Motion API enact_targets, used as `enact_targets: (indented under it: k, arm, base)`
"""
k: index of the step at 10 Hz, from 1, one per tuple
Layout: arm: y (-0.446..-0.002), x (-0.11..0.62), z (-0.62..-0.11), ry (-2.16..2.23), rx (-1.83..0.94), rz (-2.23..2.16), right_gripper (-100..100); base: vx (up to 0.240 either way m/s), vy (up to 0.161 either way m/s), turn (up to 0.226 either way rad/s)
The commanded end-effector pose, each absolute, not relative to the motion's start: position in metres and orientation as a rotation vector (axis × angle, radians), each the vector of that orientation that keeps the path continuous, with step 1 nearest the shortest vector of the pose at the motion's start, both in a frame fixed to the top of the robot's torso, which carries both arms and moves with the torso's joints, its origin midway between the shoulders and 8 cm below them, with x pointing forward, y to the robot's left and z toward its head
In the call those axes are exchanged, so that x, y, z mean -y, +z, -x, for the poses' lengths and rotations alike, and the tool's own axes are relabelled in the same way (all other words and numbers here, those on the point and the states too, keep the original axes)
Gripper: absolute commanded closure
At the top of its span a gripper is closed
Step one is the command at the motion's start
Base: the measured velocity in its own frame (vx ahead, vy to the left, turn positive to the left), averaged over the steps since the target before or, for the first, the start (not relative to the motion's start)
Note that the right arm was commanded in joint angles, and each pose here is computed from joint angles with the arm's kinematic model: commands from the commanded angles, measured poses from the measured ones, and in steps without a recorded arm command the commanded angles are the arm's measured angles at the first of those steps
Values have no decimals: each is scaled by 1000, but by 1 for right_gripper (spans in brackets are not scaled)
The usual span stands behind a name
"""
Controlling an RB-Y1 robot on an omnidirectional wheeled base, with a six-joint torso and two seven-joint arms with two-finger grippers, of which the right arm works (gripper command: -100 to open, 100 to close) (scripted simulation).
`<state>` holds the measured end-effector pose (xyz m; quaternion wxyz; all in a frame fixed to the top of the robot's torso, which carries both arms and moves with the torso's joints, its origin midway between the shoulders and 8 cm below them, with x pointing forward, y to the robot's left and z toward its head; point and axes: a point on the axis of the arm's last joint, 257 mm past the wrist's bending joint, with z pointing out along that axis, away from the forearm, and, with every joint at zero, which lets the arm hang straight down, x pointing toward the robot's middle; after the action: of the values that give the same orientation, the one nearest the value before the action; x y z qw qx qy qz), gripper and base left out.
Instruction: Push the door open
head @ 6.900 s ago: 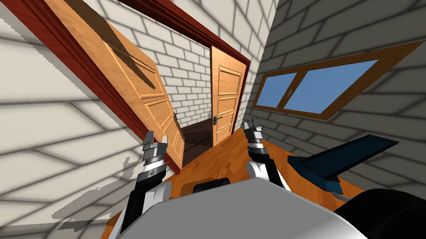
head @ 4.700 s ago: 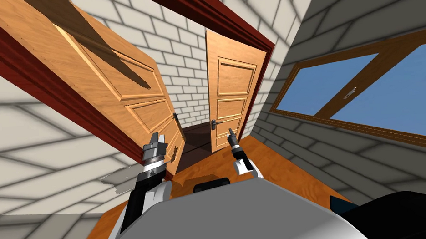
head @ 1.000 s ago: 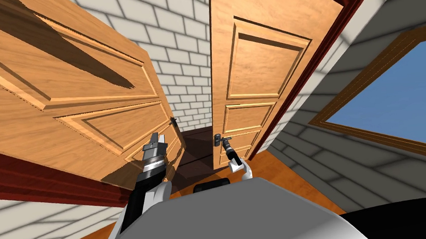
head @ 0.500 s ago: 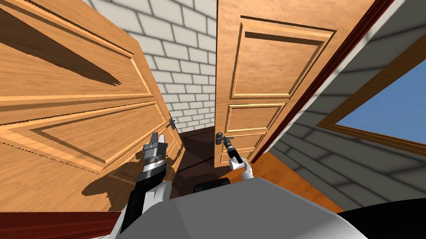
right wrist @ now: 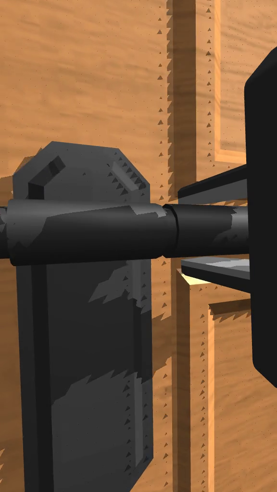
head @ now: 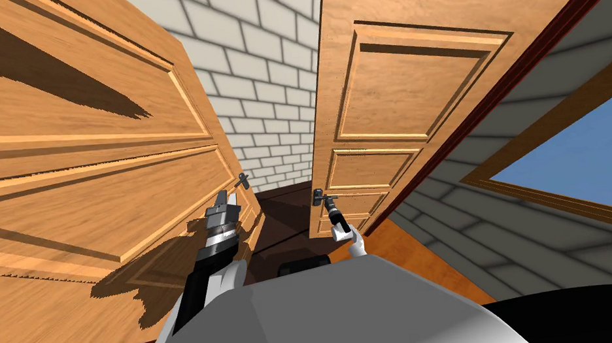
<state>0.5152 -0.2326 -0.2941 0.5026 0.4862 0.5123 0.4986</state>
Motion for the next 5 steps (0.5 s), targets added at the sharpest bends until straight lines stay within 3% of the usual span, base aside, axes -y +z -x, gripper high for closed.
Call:
enact_targets:
  k: [1, 5]
  arm:
    - [-291, 251, -517, 1178, -1216, -1176, 100]
    - [-289, 273, -521, 1142, -1182, -1196, 100]
  base:
    - [91, 67, -57]
    - [92, 69, -69]
